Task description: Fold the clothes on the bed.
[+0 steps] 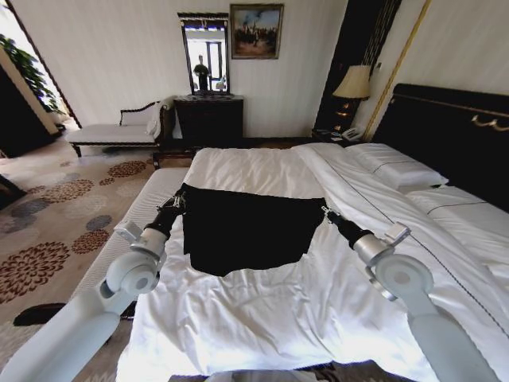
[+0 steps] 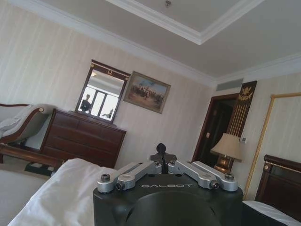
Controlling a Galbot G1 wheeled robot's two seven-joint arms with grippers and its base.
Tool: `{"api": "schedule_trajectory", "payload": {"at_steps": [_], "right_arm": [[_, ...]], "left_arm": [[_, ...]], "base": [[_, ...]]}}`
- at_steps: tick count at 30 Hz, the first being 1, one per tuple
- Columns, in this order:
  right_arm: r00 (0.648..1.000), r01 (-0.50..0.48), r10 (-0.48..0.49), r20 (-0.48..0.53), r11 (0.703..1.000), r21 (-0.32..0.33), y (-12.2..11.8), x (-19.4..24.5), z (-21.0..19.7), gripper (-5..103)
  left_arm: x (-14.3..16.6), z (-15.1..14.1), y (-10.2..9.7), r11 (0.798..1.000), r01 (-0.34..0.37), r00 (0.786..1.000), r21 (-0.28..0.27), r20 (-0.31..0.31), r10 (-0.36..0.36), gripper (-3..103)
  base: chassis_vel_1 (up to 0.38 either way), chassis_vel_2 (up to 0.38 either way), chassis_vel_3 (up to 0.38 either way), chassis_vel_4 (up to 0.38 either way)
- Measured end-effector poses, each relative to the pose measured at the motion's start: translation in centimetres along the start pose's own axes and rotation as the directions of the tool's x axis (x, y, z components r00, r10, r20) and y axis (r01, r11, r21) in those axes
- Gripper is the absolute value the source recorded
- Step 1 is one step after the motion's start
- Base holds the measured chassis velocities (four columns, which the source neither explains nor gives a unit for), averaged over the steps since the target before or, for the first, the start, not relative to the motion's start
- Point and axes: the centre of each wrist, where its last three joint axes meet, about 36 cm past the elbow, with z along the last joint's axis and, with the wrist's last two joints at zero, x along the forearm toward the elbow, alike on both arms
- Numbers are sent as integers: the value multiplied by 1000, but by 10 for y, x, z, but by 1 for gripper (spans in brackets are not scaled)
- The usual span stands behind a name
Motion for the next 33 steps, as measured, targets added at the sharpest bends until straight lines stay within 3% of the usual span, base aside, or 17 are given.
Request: {"api": "schedule_trajectory", "payload": {"at_steps": [4, 6, 7, 11, 16, 20, 24, 28, 29, 33], "right_arm": [[1000, -14, 14, -19, 1000, -3, 6, 22, 8, 1], [999, -34, 34, -32, 999, 6, 12, 42, 16, 1], [999, -34, 34, -32, 999, 6, 12, 42, 16, 1], [995, -64, 67, -75, 997, 42, 32, 74, 34, 1], [985, -133, 142, -101, 987, 89, 33, 74, 47, 1], [976, -173, 183, -116, 981, 92, 22, 54, 52, 1], [970, -189, 198, -144, 979, 71, -2, 16, 54, 1], [944, -236, 230, -236, 972, 4, -46, -55, 59, 1], [944, -236, 230, -236, 972, 4, -46, -55, 59, 1], [926, -269, 263, -271, 963, 15, -74, -112, 71, 1]], "left_arm": [[33, 13, -7, 999, 40, 999, 28, -28, -39, 1], [69, 27, -19, 992, 102, 993, 80, -61, -98, 1], [69, 27, -19, 992, 102, 993, 80, -61, -98, 1], [117, 41, -39, 981, 168, 981, 95, -109, -158, 1], [125, 45, -46, 977, 186, 975, 101, -142, -171, 1], [109, 57, -35, 975, 200, 971, 98, -150, -184, 1], [74, 81, -14, 966, 236, 961, 102, -175, -216, 1], [9, 123, 10, 954, 272, 940, 123, -245, -237, 1], [9, 123, 10, 954, 272, 940, 123, -245, -237, 1], [-53, 161, 17, 958, 269, 930, 103, -288, -230, 1]], "base": [[0, 0, 0, 0], [0, 0, 0, 0], [0, 0, 0, 0], [0, 0, 0, 0], [0, 0, 0, 0], [0, 0, 0, 0], [0, 0, 0, 0], [0, 0, 0, 0], [0, 0, 0, 0], [0, 0, 0, 0]]}}
